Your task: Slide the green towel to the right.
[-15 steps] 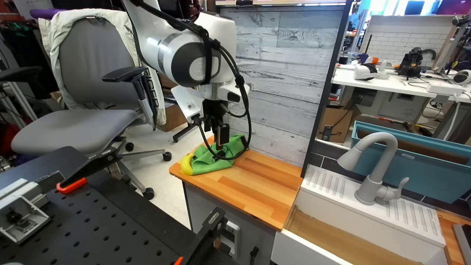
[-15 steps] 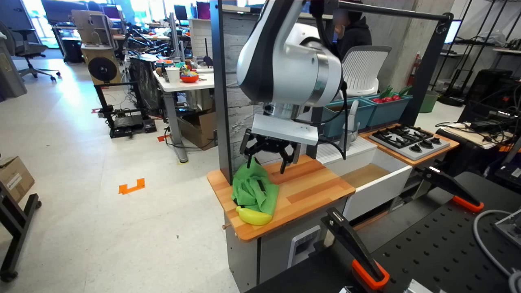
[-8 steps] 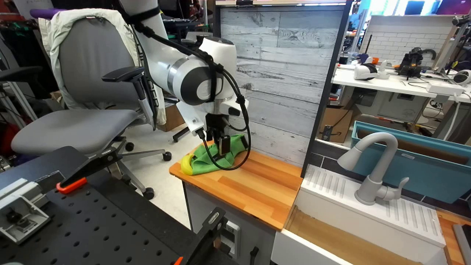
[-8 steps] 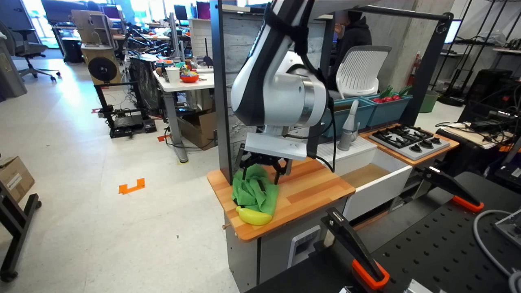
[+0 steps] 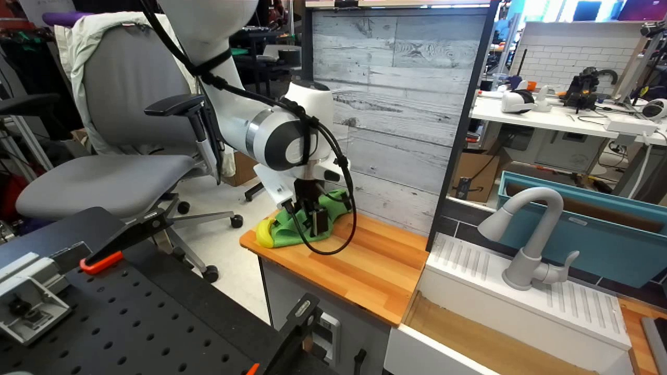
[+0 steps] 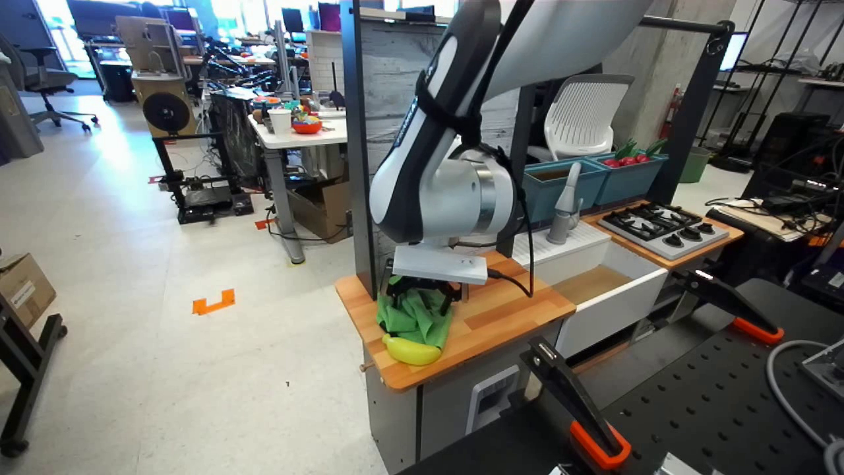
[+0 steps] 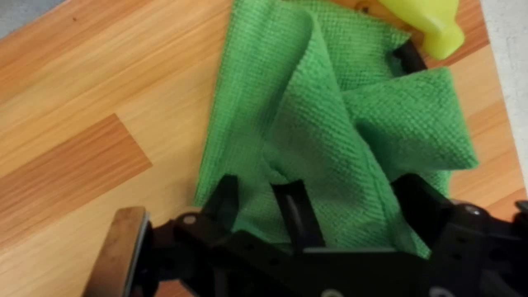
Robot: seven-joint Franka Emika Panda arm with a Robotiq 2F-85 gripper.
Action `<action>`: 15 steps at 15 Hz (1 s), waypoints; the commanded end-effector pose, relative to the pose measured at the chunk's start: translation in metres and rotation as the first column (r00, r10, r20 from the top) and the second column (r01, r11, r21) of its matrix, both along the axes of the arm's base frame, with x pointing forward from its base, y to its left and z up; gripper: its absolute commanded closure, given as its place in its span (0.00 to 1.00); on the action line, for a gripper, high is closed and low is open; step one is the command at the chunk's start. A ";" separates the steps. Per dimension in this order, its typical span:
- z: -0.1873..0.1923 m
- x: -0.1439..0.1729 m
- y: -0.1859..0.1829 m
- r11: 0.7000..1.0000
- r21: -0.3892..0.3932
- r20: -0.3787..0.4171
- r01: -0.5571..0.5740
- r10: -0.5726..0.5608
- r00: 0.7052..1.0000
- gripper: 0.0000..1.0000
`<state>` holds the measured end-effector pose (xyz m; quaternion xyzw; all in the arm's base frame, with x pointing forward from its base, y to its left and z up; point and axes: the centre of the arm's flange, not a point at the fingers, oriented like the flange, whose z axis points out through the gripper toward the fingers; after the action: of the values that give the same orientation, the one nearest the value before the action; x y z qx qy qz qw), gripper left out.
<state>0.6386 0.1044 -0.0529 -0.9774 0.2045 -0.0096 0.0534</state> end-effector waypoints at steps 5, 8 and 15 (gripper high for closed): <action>-0.019 0.037 -0.033 0.998 -0.038 -0.038 0.044 -0.045 0.998 0.00; -0.019 0.044 -0.060 0.997 -0.028 -0.049 0.075 -0.076 0.996 0.00; -0.037 0.048 -0.133 0.985 -0.010 -0.072 0.170 -0.170 0.983 0.00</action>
<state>0.6770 -0.0030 -0.0631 -0.9596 0.2780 0.0156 0.0405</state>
